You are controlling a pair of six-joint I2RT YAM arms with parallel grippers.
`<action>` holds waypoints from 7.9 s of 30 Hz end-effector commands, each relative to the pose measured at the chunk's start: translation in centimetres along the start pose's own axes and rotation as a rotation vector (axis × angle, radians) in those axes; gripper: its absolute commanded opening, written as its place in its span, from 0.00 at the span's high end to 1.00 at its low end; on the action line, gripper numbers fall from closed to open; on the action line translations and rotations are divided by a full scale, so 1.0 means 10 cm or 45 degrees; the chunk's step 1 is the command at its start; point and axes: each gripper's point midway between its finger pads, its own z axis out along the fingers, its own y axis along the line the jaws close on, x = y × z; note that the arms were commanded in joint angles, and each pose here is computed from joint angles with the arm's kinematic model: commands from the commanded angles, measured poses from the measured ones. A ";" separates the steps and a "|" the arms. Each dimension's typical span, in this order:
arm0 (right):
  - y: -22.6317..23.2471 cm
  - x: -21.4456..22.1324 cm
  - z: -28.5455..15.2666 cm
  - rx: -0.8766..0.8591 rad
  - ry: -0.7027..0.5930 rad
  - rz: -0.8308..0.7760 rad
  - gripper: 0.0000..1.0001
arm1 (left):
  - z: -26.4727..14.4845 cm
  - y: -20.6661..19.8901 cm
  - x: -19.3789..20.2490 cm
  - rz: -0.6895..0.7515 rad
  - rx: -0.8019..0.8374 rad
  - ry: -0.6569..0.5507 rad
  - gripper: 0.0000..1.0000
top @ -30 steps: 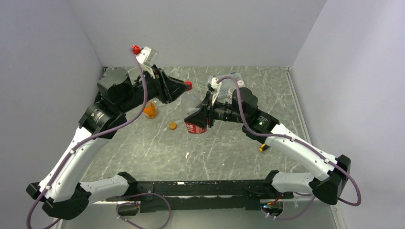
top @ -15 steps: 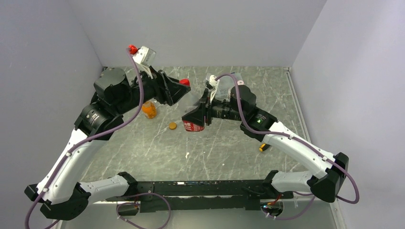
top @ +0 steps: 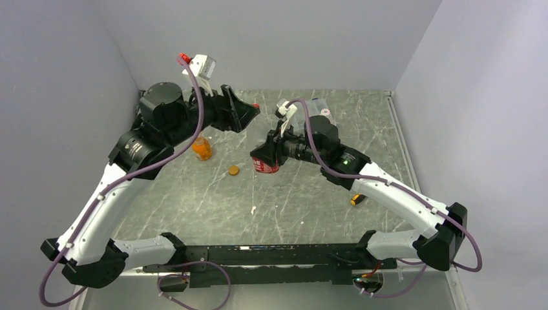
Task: Screw on the bottle caps
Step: Screw the bottle cap onto the plastic bottle, then place the plastic bottle at the center of the board.
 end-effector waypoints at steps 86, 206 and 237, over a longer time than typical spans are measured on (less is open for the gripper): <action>0.17 -0.35 -0.08 -0.309 -0.149 -0.028 0.88 | 0.18 0.05 0.17 -0.070 0.216 0.162 0.55; -1.52 -0.07 -1.67 0.914 -0.224 0.550 0.00 | 2.18 0.87 1.74 0.587 0.001 -0.111 0.33; -1.53 -0.04 -1.67 0.915 -0.213 0.549 0.00 | 2.29 0.73 1.59 0.531 0.041 -0.152 0.20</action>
